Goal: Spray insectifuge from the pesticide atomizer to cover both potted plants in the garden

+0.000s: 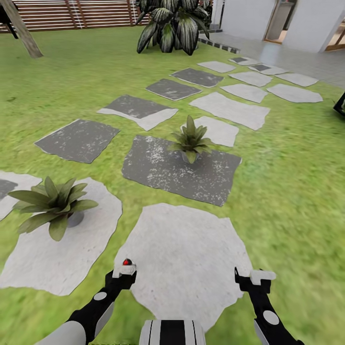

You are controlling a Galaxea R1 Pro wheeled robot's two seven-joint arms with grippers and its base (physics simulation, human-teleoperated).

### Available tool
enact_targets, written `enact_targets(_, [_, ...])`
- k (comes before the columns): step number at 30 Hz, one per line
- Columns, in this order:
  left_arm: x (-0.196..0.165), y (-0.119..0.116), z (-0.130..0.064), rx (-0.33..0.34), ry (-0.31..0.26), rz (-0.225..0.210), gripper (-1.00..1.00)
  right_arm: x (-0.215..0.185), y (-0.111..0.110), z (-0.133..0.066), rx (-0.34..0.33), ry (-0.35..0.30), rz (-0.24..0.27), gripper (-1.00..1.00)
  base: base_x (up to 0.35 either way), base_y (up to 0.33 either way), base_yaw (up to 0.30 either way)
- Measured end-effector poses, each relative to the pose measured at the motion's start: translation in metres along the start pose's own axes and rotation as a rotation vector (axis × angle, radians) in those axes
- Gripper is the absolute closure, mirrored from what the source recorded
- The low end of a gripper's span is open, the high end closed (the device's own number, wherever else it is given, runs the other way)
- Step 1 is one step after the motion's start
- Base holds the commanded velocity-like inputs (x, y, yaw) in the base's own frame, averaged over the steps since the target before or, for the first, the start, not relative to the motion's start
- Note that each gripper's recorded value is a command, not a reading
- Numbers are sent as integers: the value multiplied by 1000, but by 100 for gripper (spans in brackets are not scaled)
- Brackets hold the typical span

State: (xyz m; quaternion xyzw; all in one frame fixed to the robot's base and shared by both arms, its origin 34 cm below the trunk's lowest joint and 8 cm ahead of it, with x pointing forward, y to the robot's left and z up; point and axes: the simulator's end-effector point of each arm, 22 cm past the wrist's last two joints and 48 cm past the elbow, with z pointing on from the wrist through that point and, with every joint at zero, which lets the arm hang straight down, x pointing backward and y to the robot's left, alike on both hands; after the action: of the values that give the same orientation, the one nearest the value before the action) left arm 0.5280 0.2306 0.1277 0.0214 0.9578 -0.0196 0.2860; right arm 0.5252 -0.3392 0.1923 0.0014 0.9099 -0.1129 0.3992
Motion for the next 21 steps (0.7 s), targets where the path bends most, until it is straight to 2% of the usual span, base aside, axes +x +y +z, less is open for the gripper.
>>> enact_targets(21, [-1, -1, 0, 0, -2, -4, -100, -1, 0, 0, 0, -1, 0, -100, 49, -5, 18])
